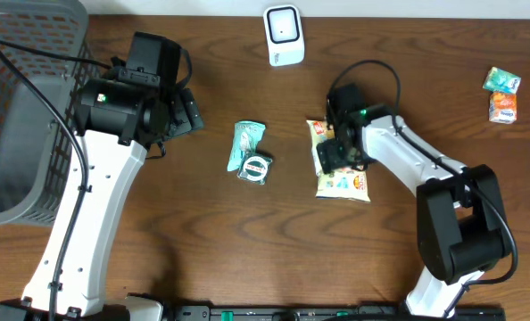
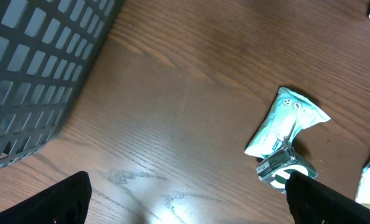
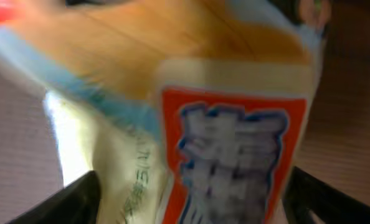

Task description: Scan the item barcode

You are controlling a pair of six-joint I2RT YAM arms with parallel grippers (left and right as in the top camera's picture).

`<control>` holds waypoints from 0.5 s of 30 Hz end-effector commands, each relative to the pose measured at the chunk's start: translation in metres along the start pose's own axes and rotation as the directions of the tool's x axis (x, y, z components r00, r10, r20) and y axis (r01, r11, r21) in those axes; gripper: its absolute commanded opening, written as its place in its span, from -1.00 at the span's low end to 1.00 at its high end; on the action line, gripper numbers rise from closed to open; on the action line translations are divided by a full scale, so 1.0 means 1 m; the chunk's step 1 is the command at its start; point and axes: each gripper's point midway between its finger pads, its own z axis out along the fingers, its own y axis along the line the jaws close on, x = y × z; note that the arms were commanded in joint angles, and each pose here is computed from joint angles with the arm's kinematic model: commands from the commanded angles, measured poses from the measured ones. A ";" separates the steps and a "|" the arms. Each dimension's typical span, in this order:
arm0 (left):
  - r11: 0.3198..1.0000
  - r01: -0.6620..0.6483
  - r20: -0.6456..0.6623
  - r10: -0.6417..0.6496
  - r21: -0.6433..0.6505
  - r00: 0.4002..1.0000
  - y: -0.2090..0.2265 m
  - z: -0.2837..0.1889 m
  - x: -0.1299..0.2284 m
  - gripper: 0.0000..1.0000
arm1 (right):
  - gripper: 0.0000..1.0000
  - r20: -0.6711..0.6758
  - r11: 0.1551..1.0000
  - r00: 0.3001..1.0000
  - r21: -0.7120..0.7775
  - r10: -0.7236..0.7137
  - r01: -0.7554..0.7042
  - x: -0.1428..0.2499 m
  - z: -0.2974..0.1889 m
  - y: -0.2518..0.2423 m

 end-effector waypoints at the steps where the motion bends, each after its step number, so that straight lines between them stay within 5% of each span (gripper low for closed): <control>1: 1.000 -0.006 0.009 0.006 -0.011 1.000 0.002 -0.001 -0.003 0.95 | 0.42 -0.028 0.999 0.999 -0.035 -0.014 0.013 0.015 0.013 0.011; 7: 1.000 -0.006 0.009 0.006 -0.011 1.000 0.002 -0.001 -0.003 0.96 | -0.92 0.001 0.999 1.000 -0.040 0.014 -0.014 0.005 0.005 0.015; 15: 1.000 -0.006 0.009 0.006 -0.011 1.000 0.002 -0.001 -0.003 0.96 | -0.98 0.191 0.998 0.981 -0.067 0.031 -0.018 -0.071 -0.055 0.021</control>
